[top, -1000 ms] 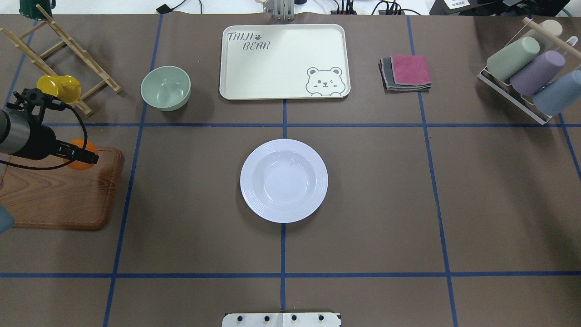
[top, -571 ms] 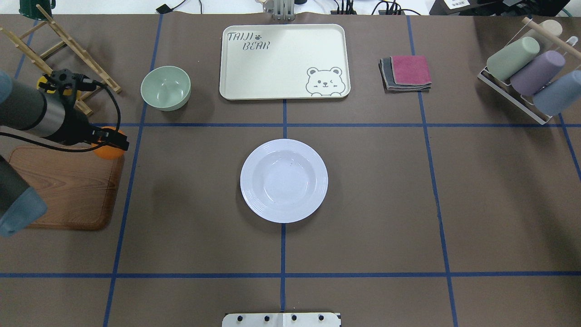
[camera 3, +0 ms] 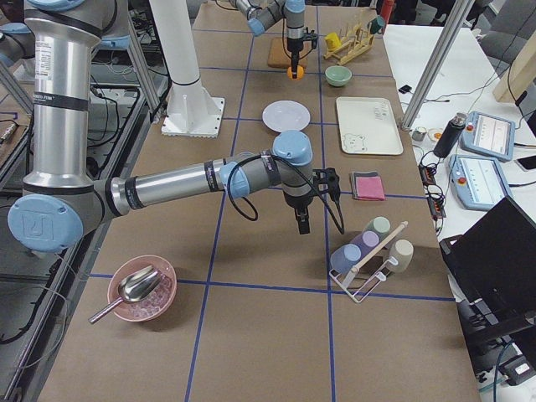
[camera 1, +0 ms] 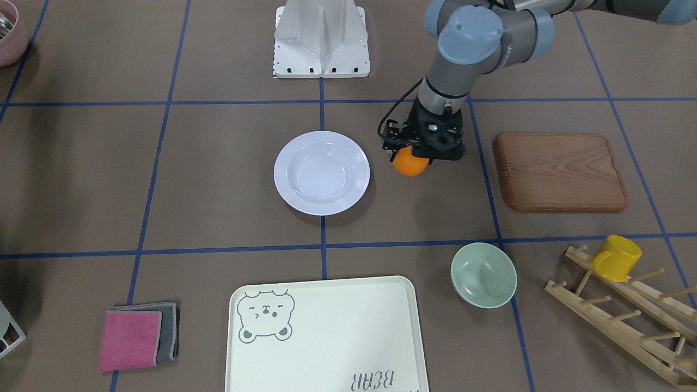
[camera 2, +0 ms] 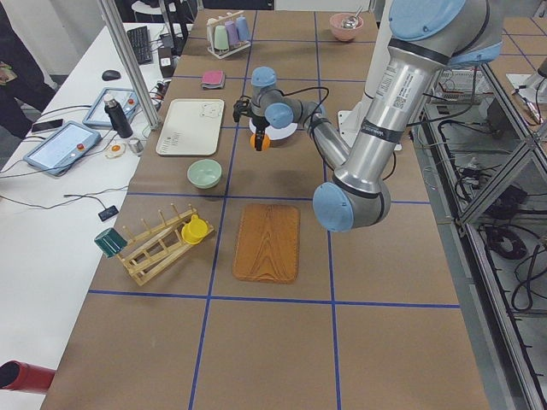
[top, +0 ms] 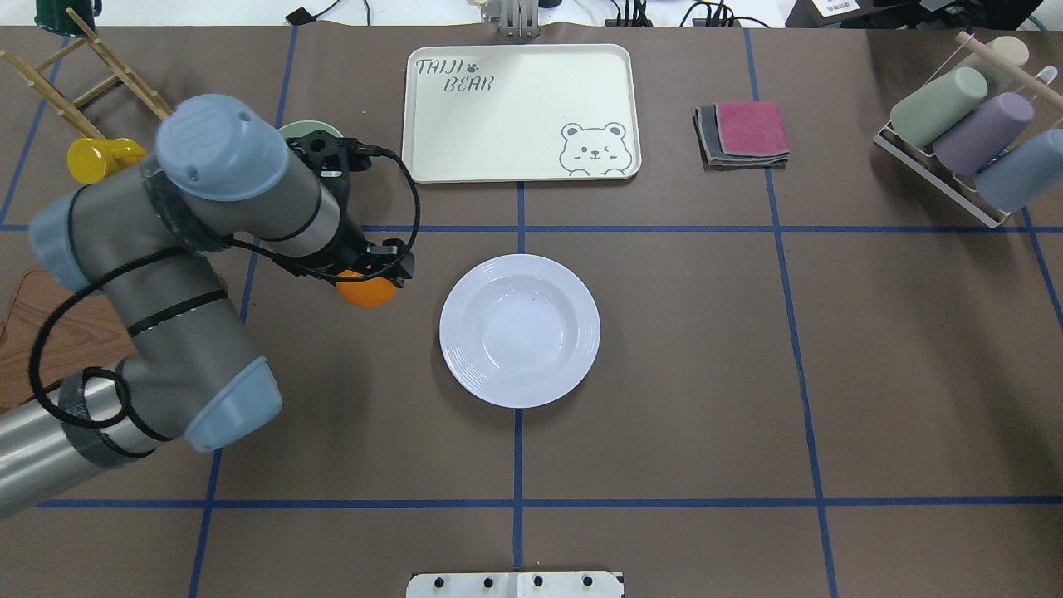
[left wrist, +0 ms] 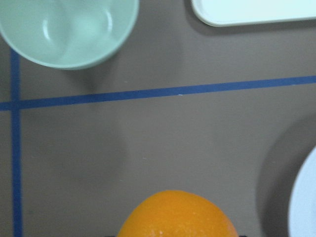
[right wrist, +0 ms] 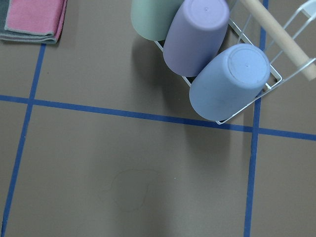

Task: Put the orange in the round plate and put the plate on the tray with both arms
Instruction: 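Carry the orange with the left gripper and set it in the white plate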

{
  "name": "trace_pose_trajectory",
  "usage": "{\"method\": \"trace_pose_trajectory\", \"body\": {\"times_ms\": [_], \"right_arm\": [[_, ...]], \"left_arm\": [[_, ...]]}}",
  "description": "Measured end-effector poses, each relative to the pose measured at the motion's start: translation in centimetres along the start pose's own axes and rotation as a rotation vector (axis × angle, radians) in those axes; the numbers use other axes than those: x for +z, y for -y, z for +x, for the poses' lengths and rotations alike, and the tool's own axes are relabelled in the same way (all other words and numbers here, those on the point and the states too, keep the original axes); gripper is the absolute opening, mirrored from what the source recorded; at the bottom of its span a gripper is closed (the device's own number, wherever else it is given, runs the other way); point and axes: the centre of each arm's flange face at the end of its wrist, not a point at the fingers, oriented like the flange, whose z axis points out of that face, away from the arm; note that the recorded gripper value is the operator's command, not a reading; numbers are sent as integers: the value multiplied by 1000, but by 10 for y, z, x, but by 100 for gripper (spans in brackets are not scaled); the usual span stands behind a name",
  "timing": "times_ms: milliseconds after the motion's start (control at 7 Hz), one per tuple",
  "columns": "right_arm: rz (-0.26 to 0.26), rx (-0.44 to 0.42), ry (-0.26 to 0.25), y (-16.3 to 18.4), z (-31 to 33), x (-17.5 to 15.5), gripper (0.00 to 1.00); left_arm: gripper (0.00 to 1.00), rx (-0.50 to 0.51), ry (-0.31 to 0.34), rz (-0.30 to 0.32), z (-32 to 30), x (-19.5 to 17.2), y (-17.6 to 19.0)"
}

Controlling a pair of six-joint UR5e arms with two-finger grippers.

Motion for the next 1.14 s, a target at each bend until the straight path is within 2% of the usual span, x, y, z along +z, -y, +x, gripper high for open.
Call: {"method": "trace_pose_trajectory", "body": {"times_ms": [429, 571, 714, 857, 1143], "right_arm": [[6, -9, 16, 0, -2, 1, 100], [6, -10, 18, 0, -3, 1, 100], [6, -9, 19, 1, -3, 1, 100], [6, -9, 20, 1, -4, 1, 100], [7, -10, 20, 1, -4, 1, 100]], "left_arm": [[0, -46, 64, 16, 121, 60, -17], [22, -42, 79, 15, 141, 77, -28], [64, -35, 86, 10, 152, 87, -38], [98, -29, 88, 6, 157, 93, -44], [99, -19, 92, 36, 160, 99, -50]]}}
